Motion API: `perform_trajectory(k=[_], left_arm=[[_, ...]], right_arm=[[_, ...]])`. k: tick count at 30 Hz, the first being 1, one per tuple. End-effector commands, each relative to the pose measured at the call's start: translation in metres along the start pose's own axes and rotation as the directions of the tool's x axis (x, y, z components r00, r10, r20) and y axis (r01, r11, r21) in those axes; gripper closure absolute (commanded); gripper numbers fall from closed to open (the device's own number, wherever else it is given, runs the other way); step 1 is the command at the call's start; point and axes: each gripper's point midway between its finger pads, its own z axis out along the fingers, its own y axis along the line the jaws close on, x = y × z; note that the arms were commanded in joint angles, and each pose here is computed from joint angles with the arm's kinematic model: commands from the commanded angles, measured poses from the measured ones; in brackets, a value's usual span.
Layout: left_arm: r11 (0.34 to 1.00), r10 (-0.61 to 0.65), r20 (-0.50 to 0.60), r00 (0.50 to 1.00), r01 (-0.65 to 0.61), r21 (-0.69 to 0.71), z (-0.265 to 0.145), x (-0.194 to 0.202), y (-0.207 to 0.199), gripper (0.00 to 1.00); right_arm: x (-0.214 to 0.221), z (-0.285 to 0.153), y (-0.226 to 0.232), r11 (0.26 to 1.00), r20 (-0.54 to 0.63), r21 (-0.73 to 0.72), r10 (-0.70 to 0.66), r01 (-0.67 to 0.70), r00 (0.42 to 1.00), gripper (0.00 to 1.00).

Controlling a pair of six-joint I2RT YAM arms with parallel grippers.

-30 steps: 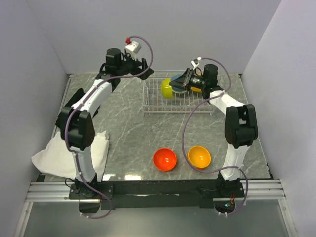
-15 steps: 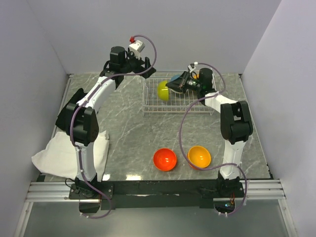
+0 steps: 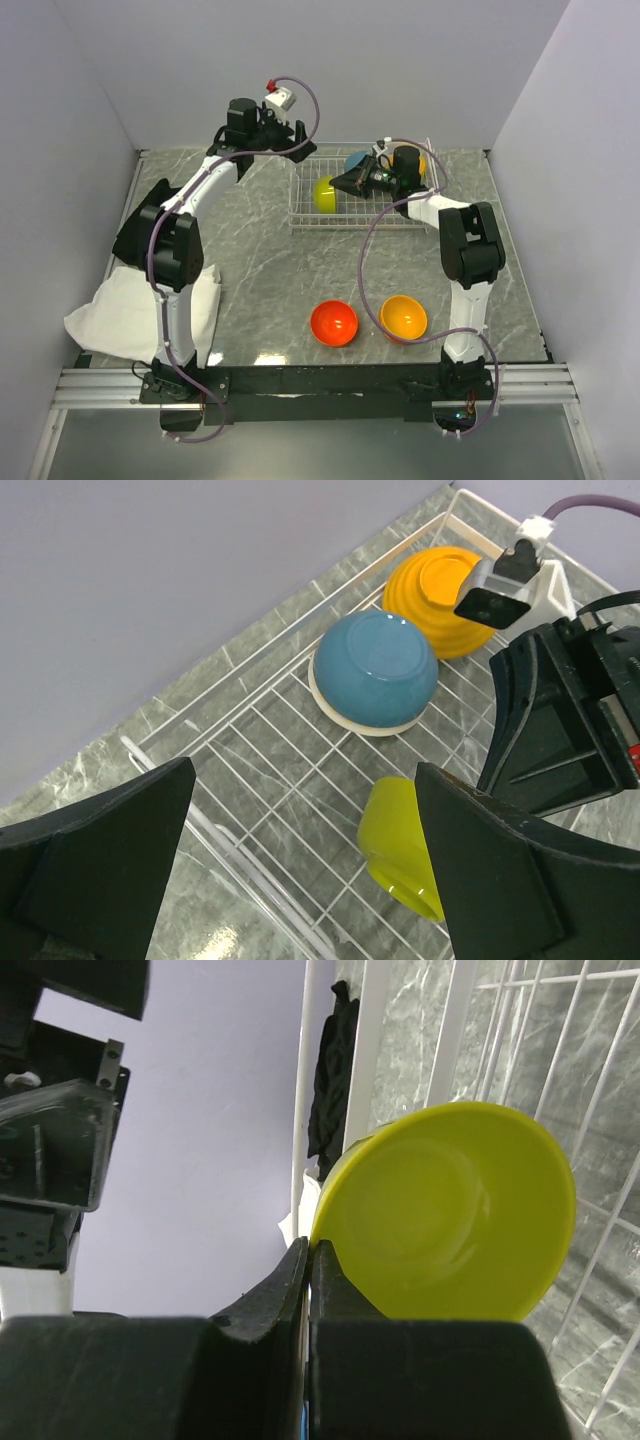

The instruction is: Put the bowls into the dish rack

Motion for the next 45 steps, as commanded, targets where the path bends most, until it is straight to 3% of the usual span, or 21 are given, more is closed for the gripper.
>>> perform_trajectory(k=[1,15,19,22,25,32,45], left_arm=[[0.999,0.036,0.051,0.998,-0.036,0.002,0.002,-0.022,-0.002,0.00],[0.997,0.072,0.036,0.997,-0.072,0.016,0.010,-0.015,-0.004,0.01],[0.997,0.071,0.046,0.996,-0.072,0.012,0.011,-0.019,-0.005,0.01],[0.997,0.072,0.048,0.996,-0.073,0.018,0.013,-0.019,-0.008,0.01],[0.997,0.075,0.051,0.996,-0.077,0.027,0.013,-0.020,-0.012,0.01],[0.997,0.069,0.041,0.997,-0.071,0.037,0.012,-0.015,-0.014,0.01],[0.997,0.069,0.041,0.997,-0.071,0.040,0.010,-0.010,-0.015,0.01]], right_arm=[[0.005,-0.002,-0.012,1.000,0.004,0.021,0.005,-0.005,1.000,1.00],[0.002,-0.030,-0.040,0.995,0.048,0.089,0.041,-0.046,0.998,1.00],[-0.007,-0.037,-0.044,0.994,0.056,0.100,0.037,-0.043,0.998,0.93],[-0.013,-0.042,-0.045,0.993,0.066,0.113,0.035,-0.042,0.997,0.75],[-0.017,-0.049,-0.036,0.995,0.057,0.104,0.003,-0.009,0.998,0.70],[-0.031,-0.078,-0.035,0.988,0.057,0.153,-0.041,0.032,0.998,0.64],[-0.040,-0.090,-0.047,0.959,0.059,0.273,-0.103,0.083,0.993,0.64]])
